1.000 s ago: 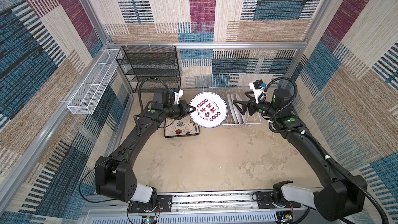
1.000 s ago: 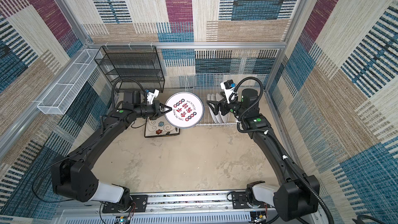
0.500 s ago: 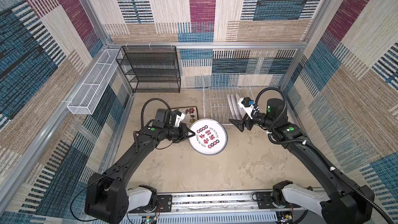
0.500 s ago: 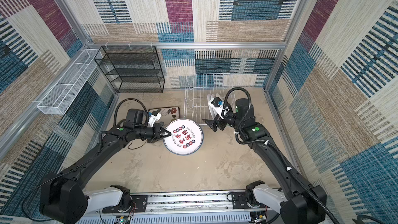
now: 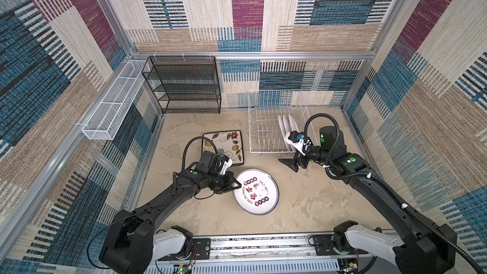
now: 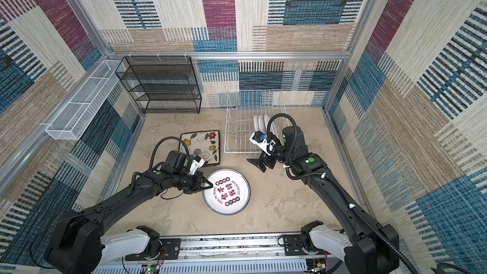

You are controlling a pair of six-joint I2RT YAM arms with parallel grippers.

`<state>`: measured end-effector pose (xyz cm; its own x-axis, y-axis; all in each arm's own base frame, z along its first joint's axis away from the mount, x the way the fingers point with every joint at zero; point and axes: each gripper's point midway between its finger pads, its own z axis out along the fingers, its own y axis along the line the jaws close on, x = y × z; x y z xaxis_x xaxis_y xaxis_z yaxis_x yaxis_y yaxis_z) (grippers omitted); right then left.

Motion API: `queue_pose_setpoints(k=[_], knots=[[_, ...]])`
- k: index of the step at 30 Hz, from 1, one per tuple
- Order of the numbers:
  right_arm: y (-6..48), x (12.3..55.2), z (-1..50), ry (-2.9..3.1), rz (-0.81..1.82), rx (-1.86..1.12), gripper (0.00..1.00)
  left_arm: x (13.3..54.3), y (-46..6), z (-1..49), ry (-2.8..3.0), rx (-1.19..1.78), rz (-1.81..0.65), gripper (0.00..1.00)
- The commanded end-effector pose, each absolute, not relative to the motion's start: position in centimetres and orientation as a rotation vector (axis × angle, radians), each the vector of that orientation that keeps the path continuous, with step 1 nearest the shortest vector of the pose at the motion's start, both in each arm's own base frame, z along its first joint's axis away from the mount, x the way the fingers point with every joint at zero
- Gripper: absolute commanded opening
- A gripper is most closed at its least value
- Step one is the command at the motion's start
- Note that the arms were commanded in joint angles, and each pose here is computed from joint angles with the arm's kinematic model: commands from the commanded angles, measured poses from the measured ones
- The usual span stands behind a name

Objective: Unload the plates from the dish rack
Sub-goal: Place the plate at the bottom-center of the table.

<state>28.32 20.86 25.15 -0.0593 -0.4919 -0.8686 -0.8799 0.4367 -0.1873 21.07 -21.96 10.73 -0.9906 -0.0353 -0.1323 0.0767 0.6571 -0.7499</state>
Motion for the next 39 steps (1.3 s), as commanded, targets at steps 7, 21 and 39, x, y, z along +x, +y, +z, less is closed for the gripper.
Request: queue_pose_setpoints(k=[7,21,39], knots=[[21.4,25.6,21.6,1.756,0.529,-1.374,1.00,23.6,-23.5,9.1,2.604,0.034,-1.287,0.00],[22.1,25.1,19.2,1.793,0.525,-1.442,1.00,22.4,-23.7,4.7,2.728,0.019,-1.289,0.00],[21.9,26.9,18.5,1.809,0.429,-1.417,1.00,22.2,-22.8,2.5,2.842,-0.059,-1.187,0.46]])
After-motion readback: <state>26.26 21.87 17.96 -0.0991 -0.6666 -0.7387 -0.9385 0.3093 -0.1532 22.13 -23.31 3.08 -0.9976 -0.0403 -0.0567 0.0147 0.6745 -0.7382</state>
